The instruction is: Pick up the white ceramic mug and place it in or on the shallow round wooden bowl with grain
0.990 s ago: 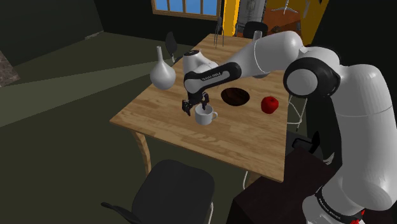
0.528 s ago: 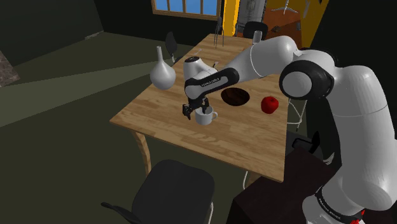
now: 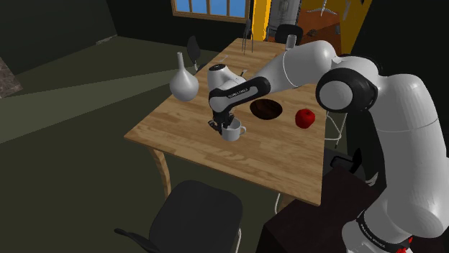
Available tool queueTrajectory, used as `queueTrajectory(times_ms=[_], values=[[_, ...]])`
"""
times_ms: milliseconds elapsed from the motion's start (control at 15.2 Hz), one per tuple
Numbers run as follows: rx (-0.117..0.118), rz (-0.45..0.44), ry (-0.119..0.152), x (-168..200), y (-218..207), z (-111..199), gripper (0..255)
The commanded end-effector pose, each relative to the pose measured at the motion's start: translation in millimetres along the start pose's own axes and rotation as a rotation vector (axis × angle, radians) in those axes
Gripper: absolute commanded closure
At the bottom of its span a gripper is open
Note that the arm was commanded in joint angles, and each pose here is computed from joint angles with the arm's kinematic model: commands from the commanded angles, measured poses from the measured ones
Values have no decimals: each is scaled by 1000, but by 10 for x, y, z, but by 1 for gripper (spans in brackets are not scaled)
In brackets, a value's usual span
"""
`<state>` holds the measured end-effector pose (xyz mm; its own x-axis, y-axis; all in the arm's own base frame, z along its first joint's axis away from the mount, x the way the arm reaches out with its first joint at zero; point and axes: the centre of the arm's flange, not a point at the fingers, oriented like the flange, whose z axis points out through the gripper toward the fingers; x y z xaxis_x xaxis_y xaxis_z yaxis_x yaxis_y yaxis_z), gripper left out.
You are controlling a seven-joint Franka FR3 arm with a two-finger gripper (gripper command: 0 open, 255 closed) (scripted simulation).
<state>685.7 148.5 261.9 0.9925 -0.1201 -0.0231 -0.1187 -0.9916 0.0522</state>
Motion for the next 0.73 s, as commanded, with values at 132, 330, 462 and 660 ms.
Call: queueTrajectory(times_ms=[132, 330, 462, 660], values=[[0, 0, 0, 0, 0, 0, 255], [0, 0, 0, 0, 0, 0, 255], [0, 0, 0, -1, 3, -52, 255], [0, 0, 0, -5, 11, -210, 255]])
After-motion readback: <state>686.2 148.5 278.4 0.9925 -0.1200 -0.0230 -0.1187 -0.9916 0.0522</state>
